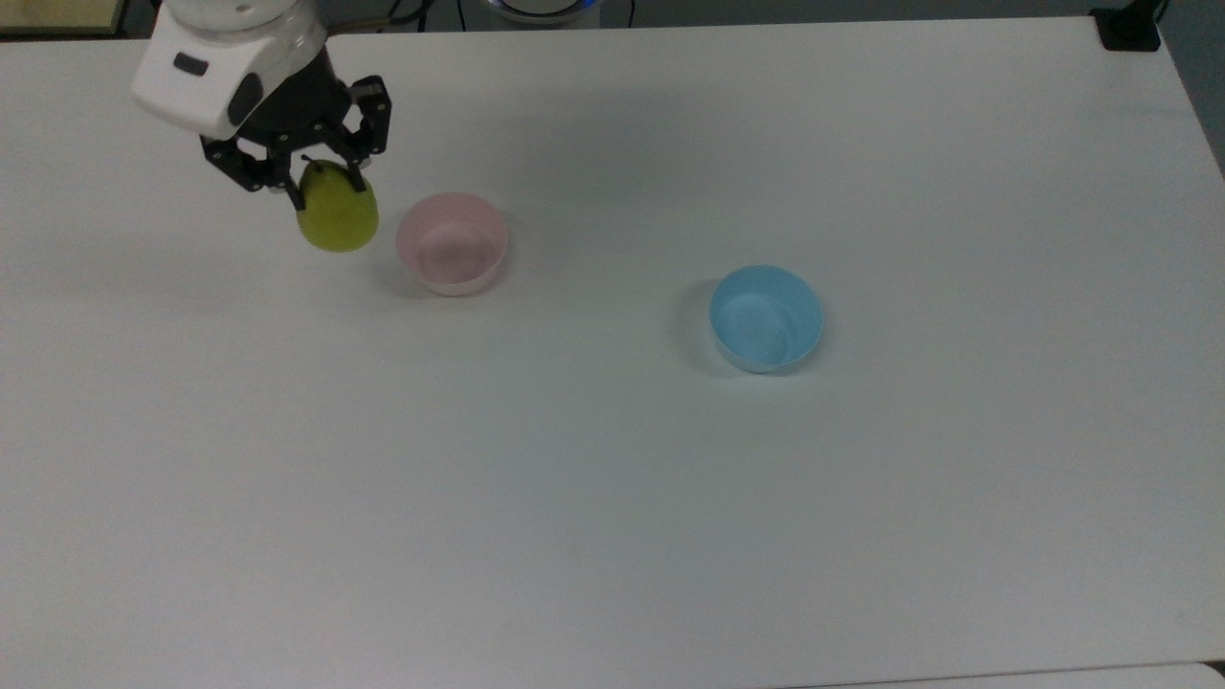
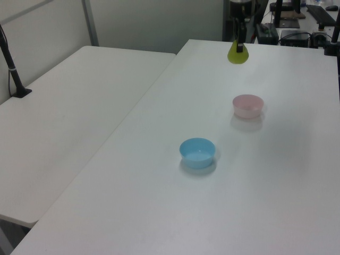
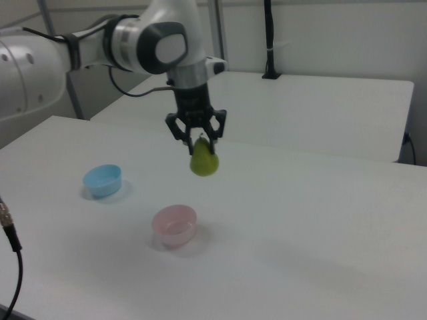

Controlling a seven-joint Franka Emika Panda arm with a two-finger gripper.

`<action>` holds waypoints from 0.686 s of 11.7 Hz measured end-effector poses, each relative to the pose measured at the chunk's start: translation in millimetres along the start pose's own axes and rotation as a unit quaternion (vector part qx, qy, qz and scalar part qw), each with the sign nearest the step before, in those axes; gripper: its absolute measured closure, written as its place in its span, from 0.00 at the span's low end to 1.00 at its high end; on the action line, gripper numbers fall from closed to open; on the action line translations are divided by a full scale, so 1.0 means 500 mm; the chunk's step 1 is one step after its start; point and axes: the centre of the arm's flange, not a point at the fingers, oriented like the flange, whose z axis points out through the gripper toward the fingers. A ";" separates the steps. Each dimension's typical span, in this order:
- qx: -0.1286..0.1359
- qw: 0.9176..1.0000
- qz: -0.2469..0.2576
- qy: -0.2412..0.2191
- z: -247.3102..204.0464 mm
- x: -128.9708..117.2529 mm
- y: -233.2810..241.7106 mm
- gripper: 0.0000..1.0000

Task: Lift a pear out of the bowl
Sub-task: 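Carry the pear away from the pink bowl and lower it to the table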

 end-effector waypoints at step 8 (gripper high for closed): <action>-0.002 0.997 0.073 -0.001 0.252 -0.098 0.319 0.50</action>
